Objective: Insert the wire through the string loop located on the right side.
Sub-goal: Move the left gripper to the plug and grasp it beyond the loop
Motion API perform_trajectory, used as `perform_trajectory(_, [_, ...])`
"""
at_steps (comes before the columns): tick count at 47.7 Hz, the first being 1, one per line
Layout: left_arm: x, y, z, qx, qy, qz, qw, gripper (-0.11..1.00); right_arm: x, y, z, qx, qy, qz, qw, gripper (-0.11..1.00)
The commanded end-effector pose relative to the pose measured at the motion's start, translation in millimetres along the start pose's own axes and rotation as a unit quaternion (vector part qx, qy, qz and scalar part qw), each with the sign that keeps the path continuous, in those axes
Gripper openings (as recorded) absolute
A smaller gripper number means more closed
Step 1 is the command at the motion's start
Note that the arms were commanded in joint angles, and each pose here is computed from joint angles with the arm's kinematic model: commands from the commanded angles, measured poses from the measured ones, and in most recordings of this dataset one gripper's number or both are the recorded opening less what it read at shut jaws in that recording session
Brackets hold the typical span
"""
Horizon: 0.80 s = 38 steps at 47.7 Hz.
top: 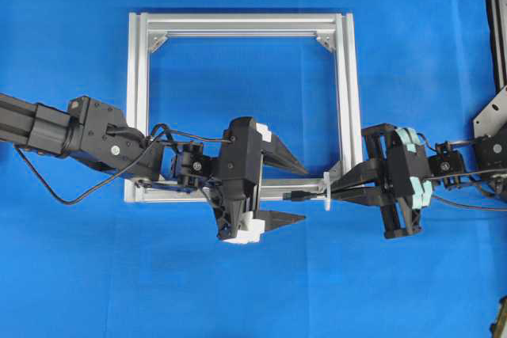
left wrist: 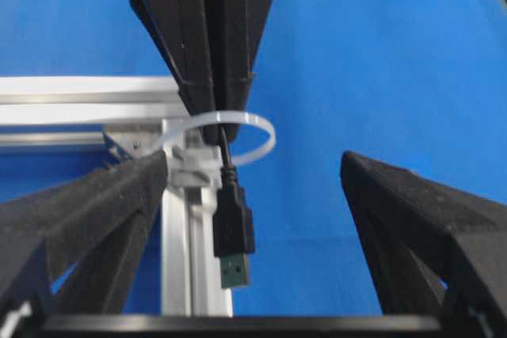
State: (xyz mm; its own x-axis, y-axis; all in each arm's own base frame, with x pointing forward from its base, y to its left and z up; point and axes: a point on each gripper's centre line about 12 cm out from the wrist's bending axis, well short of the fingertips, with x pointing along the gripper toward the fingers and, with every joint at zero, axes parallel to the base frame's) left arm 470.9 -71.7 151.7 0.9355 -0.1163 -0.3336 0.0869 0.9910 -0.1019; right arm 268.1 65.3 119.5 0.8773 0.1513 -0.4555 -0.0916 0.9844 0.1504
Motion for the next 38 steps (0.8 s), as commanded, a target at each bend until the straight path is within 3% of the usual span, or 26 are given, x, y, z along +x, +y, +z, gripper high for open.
perform_trajectory(1, [-0.7, -3.5, 16.1, 0.002, -0.019, -0.004, 0.9998, 0.92, 1.2, 1.1, 7.9, 0.003, -0.014, 0.001, 0.9999, -0.03])
perform_trajectory(10, [0.5, -1.8, 13.7, 0.002, -0.013, -0.002, 0.9999, 0.92, 1.4, 1.6, 7.4, 0.002, -0.014, 0.002, 0.9999, -0.03])
perform_trajectory(22, [17.8, 1.2, -9.9, 0.003, 0.012, 0.001, 0.9999, 0.91, 1.4, 1.1, 7.5, 0.002, -0.014, 0.001, 0.9999, -0.03])
perform_trajectory(38, [18.6, 5.3, -13.3, 0.002, 0.016, 0.005, 0.9999, 0.91, 1.0, 0.9, 7.3, 0.003, -0.014, 0.001, 0.9999, -0.03])
